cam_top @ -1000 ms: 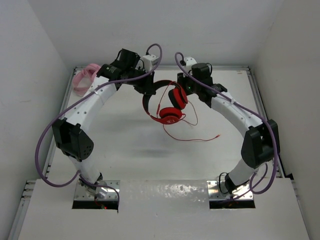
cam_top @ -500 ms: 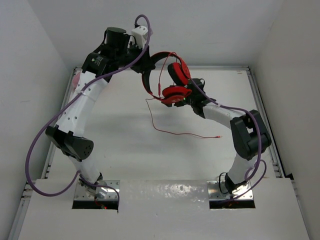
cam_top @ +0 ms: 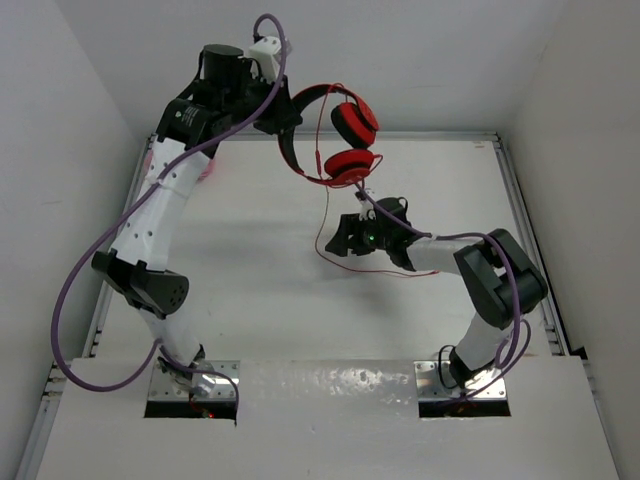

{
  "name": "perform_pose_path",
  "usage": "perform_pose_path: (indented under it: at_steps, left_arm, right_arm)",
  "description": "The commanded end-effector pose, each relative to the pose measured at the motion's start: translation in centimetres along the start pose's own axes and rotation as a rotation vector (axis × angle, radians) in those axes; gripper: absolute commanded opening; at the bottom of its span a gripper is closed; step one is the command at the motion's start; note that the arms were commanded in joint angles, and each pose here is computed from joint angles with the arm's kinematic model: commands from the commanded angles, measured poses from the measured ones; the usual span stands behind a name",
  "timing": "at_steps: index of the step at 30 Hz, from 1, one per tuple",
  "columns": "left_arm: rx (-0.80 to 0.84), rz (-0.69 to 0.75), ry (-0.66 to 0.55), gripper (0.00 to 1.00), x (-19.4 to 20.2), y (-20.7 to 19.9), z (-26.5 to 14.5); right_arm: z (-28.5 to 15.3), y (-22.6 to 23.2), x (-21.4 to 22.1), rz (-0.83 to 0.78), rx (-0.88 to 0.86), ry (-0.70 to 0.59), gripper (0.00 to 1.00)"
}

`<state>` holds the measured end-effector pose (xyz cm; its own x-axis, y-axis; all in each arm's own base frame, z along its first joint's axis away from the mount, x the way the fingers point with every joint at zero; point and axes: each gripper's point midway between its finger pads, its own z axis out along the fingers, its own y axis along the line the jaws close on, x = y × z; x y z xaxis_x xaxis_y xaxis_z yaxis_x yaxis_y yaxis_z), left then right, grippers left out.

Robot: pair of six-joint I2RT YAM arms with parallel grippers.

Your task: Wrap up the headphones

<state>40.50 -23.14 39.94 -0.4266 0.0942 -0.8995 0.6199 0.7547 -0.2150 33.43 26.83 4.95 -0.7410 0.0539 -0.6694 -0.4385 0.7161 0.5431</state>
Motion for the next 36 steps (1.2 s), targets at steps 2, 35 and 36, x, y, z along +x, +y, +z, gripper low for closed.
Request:
perform_pose_path:
  at_steps: [2, 35, 36]
  left_arm:
    - [-0.035, -0.043, -0.156, 0.0, -4.8, 0.4, -1.6]
    - [-0.244, -0.382, -0.241, 0.0, -5.4, 11.3, -2.5]
    - [-0.272, -0.401, -0.248, 0.0, -5.2, 12.5, -2.7]
  right_arm:
    - [0.6, 0.1, -2.4, -0.045, 0.071, -0.114, 0.69]
    - [10.2, 2.0, -2.6, 0.127, 0.11, -0.191, 0.0]
    - [9.9, 2.9, -2.1, 0.111, 0.078, -0.167, 0.0]
